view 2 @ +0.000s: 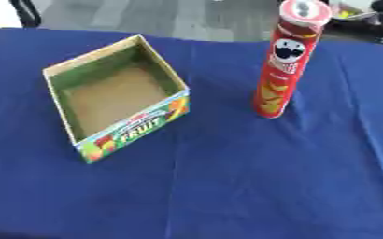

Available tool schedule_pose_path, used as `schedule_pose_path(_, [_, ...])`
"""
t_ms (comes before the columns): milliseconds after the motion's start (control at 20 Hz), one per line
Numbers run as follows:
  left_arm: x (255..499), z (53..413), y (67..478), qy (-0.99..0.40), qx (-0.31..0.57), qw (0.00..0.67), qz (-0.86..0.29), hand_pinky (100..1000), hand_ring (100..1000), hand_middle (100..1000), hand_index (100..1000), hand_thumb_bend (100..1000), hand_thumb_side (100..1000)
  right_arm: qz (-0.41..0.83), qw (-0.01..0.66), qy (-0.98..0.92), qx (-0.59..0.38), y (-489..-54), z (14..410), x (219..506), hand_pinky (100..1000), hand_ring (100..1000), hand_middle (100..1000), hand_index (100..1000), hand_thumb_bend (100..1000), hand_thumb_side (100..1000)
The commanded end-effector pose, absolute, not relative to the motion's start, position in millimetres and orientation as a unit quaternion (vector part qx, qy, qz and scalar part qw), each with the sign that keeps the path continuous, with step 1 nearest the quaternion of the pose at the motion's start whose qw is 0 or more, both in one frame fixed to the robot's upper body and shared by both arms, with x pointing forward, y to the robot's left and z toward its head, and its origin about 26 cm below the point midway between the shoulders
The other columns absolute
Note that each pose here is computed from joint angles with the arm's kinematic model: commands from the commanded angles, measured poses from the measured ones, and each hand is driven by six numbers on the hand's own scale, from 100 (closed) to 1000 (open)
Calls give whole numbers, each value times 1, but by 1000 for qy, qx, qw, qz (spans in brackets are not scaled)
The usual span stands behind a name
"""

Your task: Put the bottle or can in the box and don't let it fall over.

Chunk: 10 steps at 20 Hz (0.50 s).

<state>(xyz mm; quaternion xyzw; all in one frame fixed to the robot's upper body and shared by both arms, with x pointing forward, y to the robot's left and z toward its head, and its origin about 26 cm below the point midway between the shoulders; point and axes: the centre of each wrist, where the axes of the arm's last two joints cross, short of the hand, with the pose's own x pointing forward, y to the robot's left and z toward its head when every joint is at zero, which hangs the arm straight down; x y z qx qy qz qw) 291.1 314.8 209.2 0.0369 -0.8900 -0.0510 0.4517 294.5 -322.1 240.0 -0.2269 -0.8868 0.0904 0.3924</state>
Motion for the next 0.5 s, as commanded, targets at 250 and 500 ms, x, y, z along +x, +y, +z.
schedule_pose_path(250, [289, 217, 317, -894, 46, 441, -60, 458, 602, 654, 758, 196, 848, 106, 367, -893, -239, -323, 256, 290, 830, 783, 823, 960, 100, 753])
schedule_pose_path(500, [288, 217, 317, -893, 46, 443, -62, 459, 601, 654, 757, 193, 848, 135, 352, -887, -267, -322, 268, 291, 842, 800, 834, 949, 100, 766])
